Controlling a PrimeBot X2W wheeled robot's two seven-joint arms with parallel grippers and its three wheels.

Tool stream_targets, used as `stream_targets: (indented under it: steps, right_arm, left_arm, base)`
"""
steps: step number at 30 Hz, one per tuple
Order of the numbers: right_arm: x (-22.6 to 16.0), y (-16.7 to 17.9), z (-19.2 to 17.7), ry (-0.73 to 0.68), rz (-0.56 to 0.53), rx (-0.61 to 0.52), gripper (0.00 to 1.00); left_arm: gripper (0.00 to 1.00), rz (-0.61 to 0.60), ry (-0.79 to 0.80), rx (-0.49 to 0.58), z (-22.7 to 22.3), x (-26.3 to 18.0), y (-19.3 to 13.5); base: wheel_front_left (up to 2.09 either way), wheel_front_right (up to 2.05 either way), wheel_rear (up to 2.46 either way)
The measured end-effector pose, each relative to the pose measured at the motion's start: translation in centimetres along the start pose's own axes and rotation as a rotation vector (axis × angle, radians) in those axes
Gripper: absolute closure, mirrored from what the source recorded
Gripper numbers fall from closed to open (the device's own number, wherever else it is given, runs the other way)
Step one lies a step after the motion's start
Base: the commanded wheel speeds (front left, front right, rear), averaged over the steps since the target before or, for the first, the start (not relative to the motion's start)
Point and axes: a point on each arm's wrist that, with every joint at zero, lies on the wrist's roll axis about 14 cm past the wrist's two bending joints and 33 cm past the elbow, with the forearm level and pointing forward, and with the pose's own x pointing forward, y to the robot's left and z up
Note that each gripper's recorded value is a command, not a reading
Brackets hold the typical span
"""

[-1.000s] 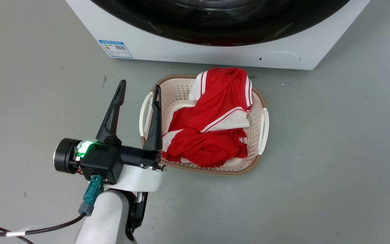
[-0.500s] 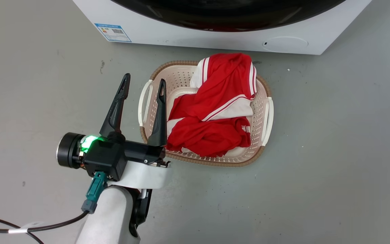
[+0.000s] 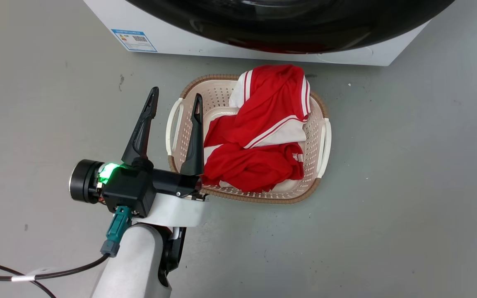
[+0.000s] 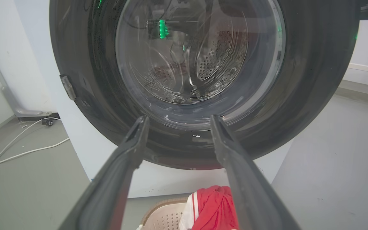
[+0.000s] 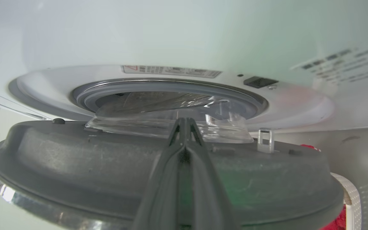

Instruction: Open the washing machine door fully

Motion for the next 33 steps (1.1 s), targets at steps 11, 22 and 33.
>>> stream_targets:
  steps: [11,22,33]
  right_arm:
    - [-1.9,0.9,-3.5,0.137,0.041,0.005,1.00]
    - [-4.9,3.0,-8.6,0.251,0.099,0.018,1.00]
    - [-8.3,5.6,-15.3,0.360,0.169,0.031,1.00]
  left_arm:
    - [0.00,-0.005,-0.034,0.003,1.7,-0.2,-0.2]
    - [0.00,-0.010,-0.058,0.007,3.9,-2.4,-0.5]
    - [0.00,0.000,-0.078,0.007,6.0,-6.0,-0.5]
  base:
    - [0.00,0.00,0.00]
    - [0.00,0.00,0.00]
    - [0.00,0.00,0.00]
